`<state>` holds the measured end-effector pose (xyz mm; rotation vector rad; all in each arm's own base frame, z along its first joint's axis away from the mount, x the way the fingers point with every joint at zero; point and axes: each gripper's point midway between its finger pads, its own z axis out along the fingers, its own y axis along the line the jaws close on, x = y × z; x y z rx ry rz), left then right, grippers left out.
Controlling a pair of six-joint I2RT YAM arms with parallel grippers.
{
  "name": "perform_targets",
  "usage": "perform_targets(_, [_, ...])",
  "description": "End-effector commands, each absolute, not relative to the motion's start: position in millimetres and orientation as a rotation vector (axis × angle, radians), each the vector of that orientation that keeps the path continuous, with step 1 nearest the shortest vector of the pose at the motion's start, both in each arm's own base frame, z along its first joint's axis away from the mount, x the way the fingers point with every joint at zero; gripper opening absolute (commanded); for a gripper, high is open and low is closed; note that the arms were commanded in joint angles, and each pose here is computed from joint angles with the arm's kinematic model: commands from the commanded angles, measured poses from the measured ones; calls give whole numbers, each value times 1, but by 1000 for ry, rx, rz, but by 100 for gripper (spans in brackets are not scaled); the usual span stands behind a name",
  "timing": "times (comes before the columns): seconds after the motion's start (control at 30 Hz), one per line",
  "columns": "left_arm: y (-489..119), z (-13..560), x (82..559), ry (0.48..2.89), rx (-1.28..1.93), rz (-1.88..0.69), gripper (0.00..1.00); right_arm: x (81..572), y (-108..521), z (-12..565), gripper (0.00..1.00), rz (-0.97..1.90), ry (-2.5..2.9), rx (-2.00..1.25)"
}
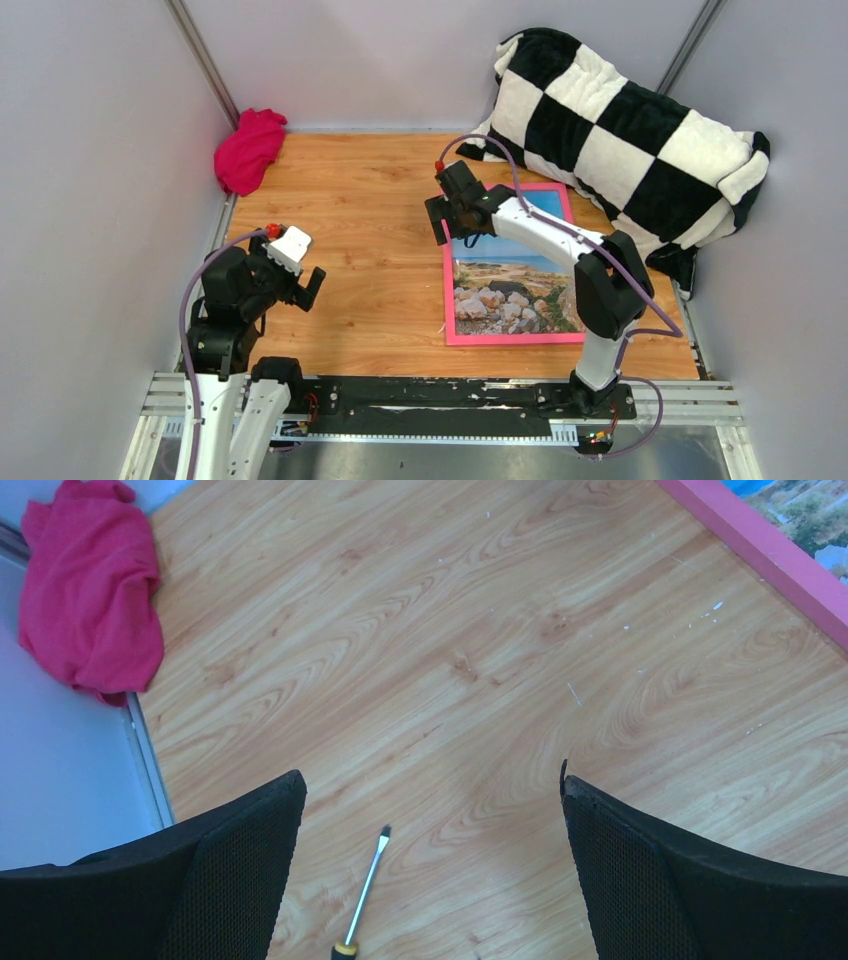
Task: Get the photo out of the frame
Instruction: Turn over the photo frame at the center of the board.
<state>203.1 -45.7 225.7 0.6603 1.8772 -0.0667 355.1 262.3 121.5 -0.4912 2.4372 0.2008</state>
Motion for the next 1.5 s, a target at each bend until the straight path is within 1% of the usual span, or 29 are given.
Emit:
perform_targets(0.0, [-43, 222, 207, 1889, 643, -58, 100, 346, 272, 112, 81, 61, 2467, -403])
perform_targets(0.07, [-43, 222, 207, 1887, 643, -58, 100, 342, 278, 106, 75, 46, 2475, -396])
perform_targets(0.2, [-44, 221, 207, 1887, 644, -60, 100, 338, 280, 99, 70, 34, 2487, -363])
perform_targets(0.4, [-43, 221, 208, 1889, 644, -60, 100, 335, 279, 85, 59, 18, 2514, -348])
perform_targets(0.53, [-43, 221, 208, 1891, 641, -57, 100, 334, 280, 75, 57, 22, 2530, -349])
perform_targets(0.63, [-42, 221, 209, 1891, 636, -51, 100, 333, 282, 71, 53, 40, 2539, -344])
perform_targets(1.07, [-41, 220, 210, 1895, 632, -49, 100, 330, 283, 48, 52, 34, 2568, -318])
perform_targets(1.2, [-41, 220, 210, 1894, 632, -49, 100, 331, 282, 47, 49, 38, 2564, -312])
perform_targets(1.47, [-41, 220, 210, 1895, 629, -48, 100, 330, 282, 41, 48, 34, 2574, -308])
